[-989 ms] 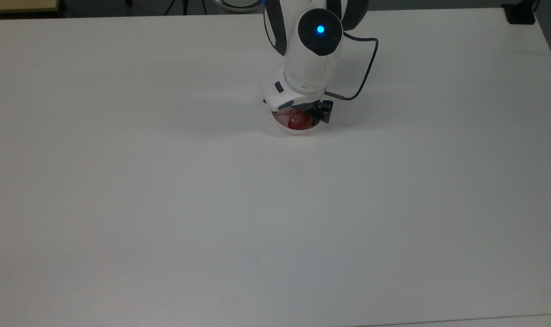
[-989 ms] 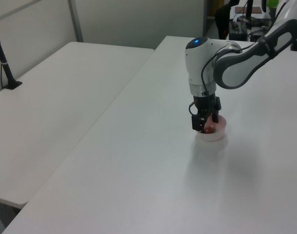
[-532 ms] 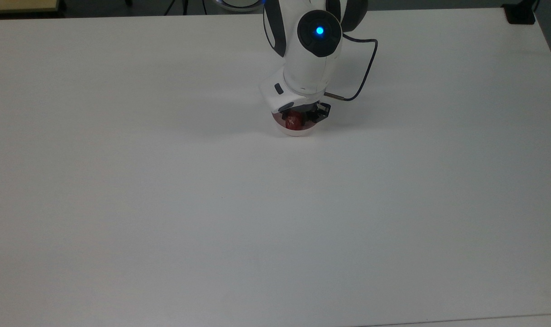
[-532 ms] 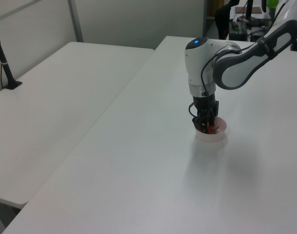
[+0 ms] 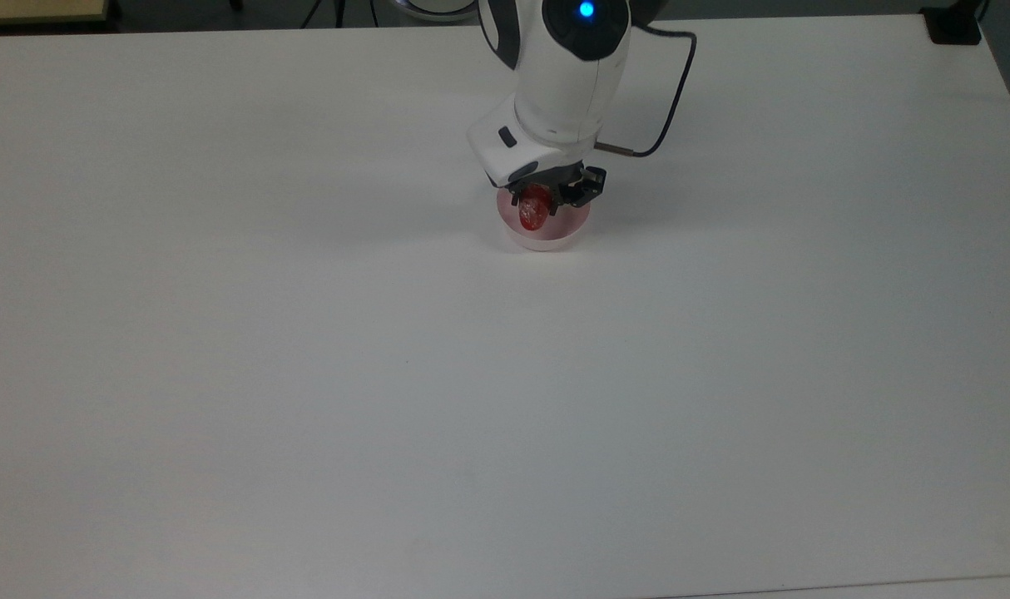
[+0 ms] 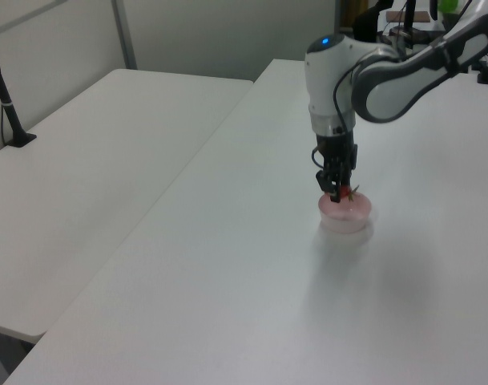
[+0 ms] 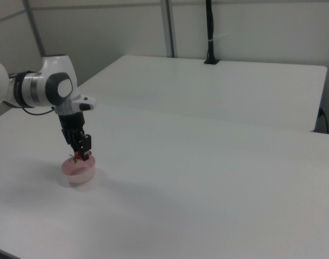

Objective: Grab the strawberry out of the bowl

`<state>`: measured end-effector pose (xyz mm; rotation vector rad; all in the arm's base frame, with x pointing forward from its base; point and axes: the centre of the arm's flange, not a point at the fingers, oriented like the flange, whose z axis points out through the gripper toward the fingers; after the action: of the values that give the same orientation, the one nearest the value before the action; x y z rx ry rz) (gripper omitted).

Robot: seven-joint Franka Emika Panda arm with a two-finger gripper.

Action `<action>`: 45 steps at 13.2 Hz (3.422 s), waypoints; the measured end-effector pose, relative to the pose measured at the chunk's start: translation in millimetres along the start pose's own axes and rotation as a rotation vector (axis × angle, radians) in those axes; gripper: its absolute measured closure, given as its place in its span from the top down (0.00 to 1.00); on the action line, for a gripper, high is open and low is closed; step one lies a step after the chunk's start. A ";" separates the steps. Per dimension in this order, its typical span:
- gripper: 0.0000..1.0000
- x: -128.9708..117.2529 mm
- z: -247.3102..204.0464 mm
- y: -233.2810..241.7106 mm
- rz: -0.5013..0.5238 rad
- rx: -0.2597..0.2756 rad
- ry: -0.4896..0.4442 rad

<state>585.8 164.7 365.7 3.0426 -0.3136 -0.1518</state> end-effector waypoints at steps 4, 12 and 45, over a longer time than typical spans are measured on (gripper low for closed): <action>0.47 6.8 -28.6 18.1 -0.023 0.011 0.034; 0.50 92.4 -30.9 158.4 -0.177 -0.002 0.146; 1.00 -3.1 -222.9 193.7 -0.027 -0.009 0.169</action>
<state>567.9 -8.5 604.3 3.0257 -0.2586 0.1018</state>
